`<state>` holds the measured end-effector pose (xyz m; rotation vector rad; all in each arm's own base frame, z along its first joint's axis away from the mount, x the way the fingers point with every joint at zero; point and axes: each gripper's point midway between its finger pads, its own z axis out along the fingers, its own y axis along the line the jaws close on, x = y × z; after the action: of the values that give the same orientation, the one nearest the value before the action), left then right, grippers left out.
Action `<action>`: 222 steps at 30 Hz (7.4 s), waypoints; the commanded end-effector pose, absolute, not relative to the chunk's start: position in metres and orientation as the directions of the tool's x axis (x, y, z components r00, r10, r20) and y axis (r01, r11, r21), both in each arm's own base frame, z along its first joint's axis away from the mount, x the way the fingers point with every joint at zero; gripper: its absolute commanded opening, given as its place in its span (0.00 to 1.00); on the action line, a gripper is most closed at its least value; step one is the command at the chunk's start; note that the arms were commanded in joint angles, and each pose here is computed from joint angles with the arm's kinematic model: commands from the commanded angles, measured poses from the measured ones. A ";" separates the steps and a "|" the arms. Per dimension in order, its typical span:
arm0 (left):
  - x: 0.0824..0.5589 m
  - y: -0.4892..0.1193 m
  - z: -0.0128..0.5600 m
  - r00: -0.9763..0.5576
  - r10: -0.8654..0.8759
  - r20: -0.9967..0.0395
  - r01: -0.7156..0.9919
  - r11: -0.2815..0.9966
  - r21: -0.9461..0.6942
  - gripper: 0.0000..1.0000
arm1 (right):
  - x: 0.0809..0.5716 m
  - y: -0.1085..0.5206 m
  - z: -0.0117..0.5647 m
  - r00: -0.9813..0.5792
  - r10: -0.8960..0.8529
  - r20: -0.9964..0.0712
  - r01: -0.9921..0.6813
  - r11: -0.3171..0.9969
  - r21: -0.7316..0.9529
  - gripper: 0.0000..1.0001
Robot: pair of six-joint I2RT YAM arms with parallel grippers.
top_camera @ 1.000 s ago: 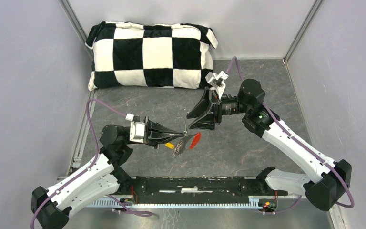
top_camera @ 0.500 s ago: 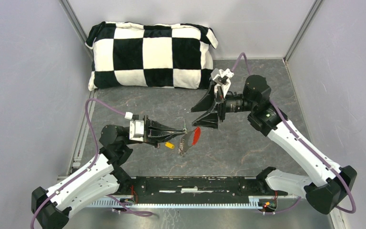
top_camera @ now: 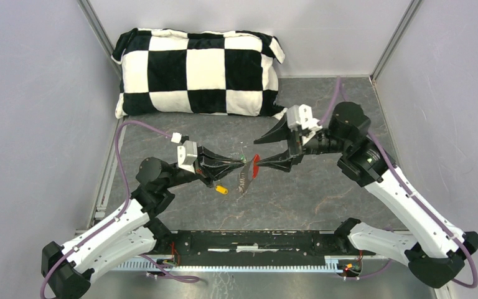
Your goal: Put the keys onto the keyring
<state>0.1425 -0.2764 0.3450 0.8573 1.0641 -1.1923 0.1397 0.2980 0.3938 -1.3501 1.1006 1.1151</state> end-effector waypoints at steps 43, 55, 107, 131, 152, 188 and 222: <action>0.139 -0.272 0.370 0.079 -0.345 -0.935 0.981 0.192 0.012 0.02 | 0.159 0.322 0.367 0.199 -0.191 -0.961 -0.979 0.005 -0.204 0.09; 0.136 -0.275 0.368 0.088 -0.312 -0.946 0.985 0.168 0.037 0.02 | 0.165 0.318 0.344 0.090 -0.270 -0.959 -0.992 0.061 -0.110 0.00; 0.124 -0.272 0.282 0.673 0.043 -0.738 0.735 -0.142 0.663 0.02 | 0.125 0.316 0.302 -0.068 -0.358 -0.931 -0.990 -0.091 0.107 0.00; 0.116 -0.267 0.306 0.488 0.063 -0.871 0.872 -0.092 0.481 0.05 | 0.127 0.307 0.299 -0.002 -0.342 -0.940 -0.997 -0.070 0.028 0.00; 0.111 -0.270 0.292 0.453 0.064 -0.889 0.887 -0.133 0.442 0.79 | 0.123 0.311 0.294 -0.020 -0.336 -0.942 -0.993 -0.102 0.057 0.00; 0.123 -0.270 0.280 0.637 0.113 -0.763 0.765 -0.212 0.607 0.02 | 0.130 0.309 0.286 -0.061 -0.343 -0.937 -0.997 -0.031 0.076 0.00; 0.129 -0.289 0.271 -0.113 0.195 -0.974 0.994 0.014 -0.113 0.32 | 0.166 0.305 0.305 -0.027 -0.353 -0.935 -0.987 0.156 -0.031 0.00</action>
<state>0.1254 -0.2829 0.2698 1.3558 1.3675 -1.1322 0.1617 0.3022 0.2726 -1.3745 1.6311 0.9140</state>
